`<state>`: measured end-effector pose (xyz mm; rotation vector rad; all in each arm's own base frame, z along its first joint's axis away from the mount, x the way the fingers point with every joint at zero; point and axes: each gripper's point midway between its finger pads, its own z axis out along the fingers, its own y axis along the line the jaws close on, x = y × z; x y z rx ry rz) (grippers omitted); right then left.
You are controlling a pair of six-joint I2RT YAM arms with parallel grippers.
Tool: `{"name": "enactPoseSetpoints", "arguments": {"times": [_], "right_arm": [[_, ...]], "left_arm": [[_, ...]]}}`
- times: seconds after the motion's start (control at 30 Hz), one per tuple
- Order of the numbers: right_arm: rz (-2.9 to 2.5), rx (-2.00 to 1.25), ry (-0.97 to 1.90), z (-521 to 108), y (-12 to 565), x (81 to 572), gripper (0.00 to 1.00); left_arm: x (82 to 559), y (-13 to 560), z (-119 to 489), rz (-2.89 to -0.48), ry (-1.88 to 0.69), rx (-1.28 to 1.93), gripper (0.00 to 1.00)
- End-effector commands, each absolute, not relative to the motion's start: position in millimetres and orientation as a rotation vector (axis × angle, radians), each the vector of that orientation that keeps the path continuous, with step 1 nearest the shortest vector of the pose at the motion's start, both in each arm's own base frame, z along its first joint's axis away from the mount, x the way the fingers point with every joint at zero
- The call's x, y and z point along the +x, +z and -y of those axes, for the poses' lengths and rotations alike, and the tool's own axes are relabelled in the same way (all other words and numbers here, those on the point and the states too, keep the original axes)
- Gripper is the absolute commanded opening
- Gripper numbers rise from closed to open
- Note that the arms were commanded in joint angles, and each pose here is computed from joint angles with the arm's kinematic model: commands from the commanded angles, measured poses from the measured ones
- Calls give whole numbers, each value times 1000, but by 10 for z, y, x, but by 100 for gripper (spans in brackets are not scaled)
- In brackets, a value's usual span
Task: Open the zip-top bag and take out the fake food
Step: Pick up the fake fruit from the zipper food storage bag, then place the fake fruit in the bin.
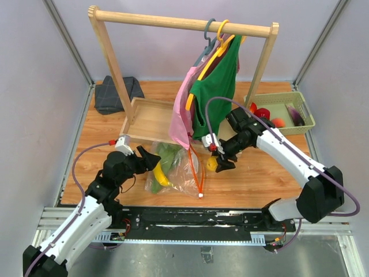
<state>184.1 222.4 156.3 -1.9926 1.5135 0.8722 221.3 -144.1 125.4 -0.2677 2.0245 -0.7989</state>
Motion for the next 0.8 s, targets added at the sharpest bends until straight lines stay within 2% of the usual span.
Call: {"name": "enactPoseSetpoints", "arguments": {"times": [0.0,0.5,0.77], "right_arm": [[-1522,-1968,933,-2080,1595,1718,32],[-1669,-1754,924,-1619,1691,1924,31],[-1752,-1599,872,-1318,1746,2097,32]], "left_arm": [[2284,1448,1468,-1937,-831,-257,77],[2298,1453,1508,-1894,-880,-270,98],[2294,1430,1483,-1894,-865,-272,99]]}}
